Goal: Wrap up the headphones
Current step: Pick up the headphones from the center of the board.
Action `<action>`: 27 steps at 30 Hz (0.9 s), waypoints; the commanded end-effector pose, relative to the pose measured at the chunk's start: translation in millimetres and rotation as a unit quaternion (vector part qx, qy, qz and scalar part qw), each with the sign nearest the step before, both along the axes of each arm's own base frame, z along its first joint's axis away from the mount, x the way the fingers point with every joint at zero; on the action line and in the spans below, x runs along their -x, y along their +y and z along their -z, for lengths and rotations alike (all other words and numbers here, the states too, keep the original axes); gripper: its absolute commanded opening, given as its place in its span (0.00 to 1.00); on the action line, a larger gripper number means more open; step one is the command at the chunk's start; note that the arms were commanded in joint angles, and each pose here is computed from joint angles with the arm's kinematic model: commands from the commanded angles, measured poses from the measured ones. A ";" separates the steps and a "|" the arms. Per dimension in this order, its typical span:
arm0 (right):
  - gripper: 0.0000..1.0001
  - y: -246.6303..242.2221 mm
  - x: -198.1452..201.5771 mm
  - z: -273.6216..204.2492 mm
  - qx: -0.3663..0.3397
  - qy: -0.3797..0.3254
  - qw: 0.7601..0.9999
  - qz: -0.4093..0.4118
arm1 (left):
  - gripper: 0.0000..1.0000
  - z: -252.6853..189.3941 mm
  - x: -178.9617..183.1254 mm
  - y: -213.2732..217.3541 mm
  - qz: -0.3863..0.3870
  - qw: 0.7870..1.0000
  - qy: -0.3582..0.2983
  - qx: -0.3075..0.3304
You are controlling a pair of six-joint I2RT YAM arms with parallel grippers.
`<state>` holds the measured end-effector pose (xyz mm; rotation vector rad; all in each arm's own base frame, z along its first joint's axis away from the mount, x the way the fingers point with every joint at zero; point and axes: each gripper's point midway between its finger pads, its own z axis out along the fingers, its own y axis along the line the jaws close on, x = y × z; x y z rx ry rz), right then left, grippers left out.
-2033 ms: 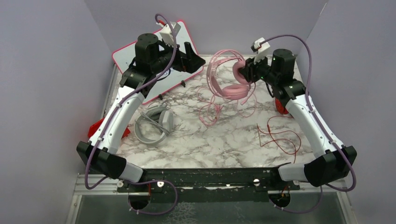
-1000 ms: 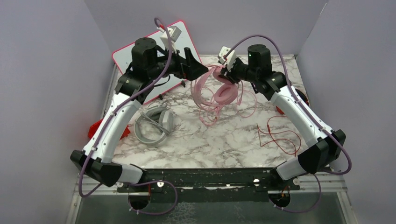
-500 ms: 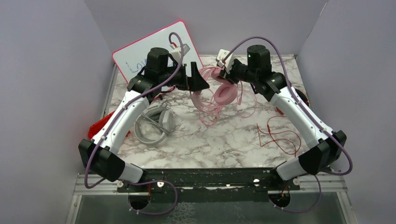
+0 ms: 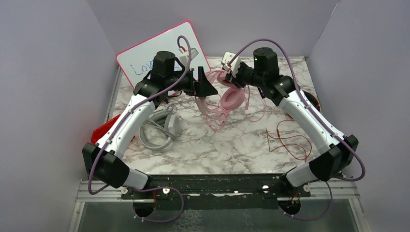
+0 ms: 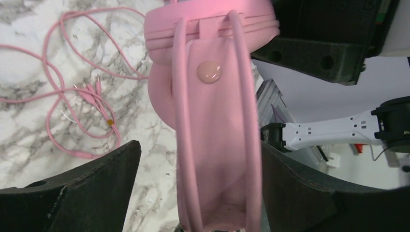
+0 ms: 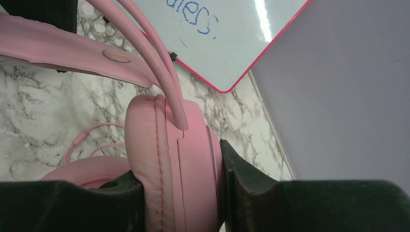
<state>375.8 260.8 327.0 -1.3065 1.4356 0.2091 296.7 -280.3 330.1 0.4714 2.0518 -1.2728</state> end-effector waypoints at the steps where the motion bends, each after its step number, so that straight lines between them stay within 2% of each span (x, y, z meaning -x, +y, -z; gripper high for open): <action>1: 0.02 3.1 -7.5 -34.1 -0.040 -0.040 0.998 0.018 | 0.93 4.2 11.8 2.1 0.017 1.000 0.007 0.010; 3: 0.03 3.7 -8.2 -36.6 -0.044 -0.042 0.998 0.020 | 0.93 8.5 14.2 1.7 0.021 1.000 0.015 0.010; 9: 0.08 3.3 -12.0 -33.5 -0.040 -0.040 0.998 0.026 | 0.53 0.0 2.4 10.9 0.000 1.000 0.000 0.011; 12: 0.17 1.3 -12.8 -33.1 -0.051 -0.041 0.997 0.038 | 0.45 -7.3 -7.5 22.1 -0.015 1.000 -0.002 0.022; 13: 0.24 -0.1 -14.1 -34.1 -0.057 -0.039 0.997 0.046 | 0.43 -10.3 -9.5 26.0 -0.017 0.999 -0.002 0.029; 15: 0.45 -2.0 -15.0 -36.7 -0.070 -0.034 0.995 0.060 | 0.40 -13.9 -13.6 34.4 -0.021 0.999 0.000 0.039; 16: 0.52 -2.4 -15.1 -38.2 -0.079 -0.031 0.994 0.065 | 0.33 -14.3 -15.1 38.5 -0.021 0.999 0.003 0.044; 17: 0.59 -1.7 -14.6 -40.2 -0.089 -0.027 0.993 0.068 | 0.31 -14.7 -16.4 42.2 -0.020 0.999 0.006 0.049; 20: 0.73 -3.5 -16.1 -49.7 -0.126 -0.003 0.988 0.091 | 0.30 -17.7 -16.9 49.6 -0.012 0.998 0.010 0.066; 22: 0.77 -8.3 -13.3 -62.6 -0.162 0.025 0.981 0.104 | 0.30 -21.4 -16.7 54.0 -0.010 0.997 0.010 0.074; 23: 0.84 -11.8 -11.1 -70.5 -0.185 0.043 0.976 0.108 | 0.29 -22.4 -17.8 56.8 -0.012 0.997 0.009 0.075; 24: 0.97 -17.4 -9.6 -78.0 -0.209 0.062 0.969 0.116 | 0.29 -24.0 -18.0 58.6 -0.012 0.997 0.008 0.078; 27: 1.00 -57.2 -17.5 -97.4 -0.285 0.122 0.939 0.149 | 0.29 -32.8 -19.3 62.0 -0.014 0.995 0.005 0.096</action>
